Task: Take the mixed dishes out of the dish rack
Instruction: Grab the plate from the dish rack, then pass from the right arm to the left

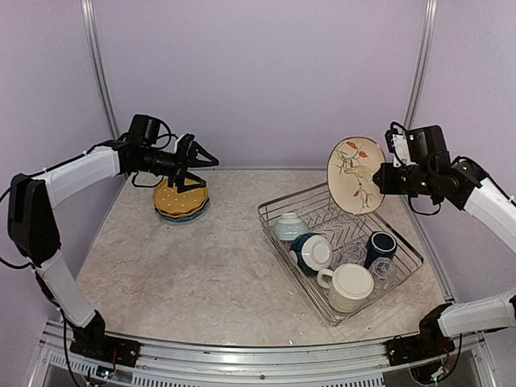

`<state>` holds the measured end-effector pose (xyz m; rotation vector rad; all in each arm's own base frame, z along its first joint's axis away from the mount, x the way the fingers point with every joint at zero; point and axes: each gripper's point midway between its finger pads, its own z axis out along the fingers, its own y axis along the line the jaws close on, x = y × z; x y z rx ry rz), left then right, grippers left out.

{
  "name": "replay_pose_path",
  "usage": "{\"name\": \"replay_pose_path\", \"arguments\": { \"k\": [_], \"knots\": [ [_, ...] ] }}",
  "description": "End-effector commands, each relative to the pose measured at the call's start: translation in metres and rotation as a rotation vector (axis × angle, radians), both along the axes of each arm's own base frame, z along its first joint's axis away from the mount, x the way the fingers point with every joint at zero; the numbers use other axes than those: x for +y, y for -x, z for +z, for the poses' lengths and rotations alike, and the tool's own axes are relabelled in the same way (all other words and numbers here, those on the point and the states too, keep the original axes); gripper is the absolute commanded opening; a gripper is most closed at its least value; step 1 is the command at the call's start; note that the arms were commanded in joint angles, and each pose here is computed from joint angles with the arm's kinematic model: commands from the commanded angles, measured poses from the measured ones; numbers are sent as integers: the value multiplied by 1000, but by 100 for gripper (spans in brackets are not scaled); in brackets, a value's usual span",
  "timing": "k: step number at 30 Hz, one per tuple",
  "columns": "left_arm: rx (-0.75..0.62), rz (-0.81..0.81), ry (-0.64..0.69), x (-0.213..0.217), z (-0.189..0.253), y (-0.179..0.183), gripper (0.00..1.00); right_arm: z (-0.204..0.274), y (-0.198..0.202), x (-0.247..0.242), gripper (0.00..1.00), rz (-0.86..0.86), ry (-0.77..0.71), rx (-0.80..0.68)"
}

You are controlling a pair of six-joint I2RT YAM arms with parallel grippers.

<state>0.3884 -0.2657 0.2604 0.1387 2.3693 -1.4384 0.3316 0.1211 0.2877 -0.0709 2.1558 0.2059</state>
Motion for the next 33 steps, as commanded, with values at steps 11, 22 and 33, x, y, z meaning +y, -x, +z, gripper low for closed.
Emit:
{"name": "replay_pose_path", "arguments": {
  "k": [11, 22, 33],
  "knots": [
    [29, -252, 96, -64, 1, 47, 95, 63, 5, 137, 0, 499, -834, -169],
    [-4, -194, -14, -61, -8, 44, 76, 68, 11, 216, 0, 647, -888, -93],
    [-98, -248, 67, -64, 24, 59, 38, 57, 16, 228, 0, 670, -941, -57]
  ]
}}
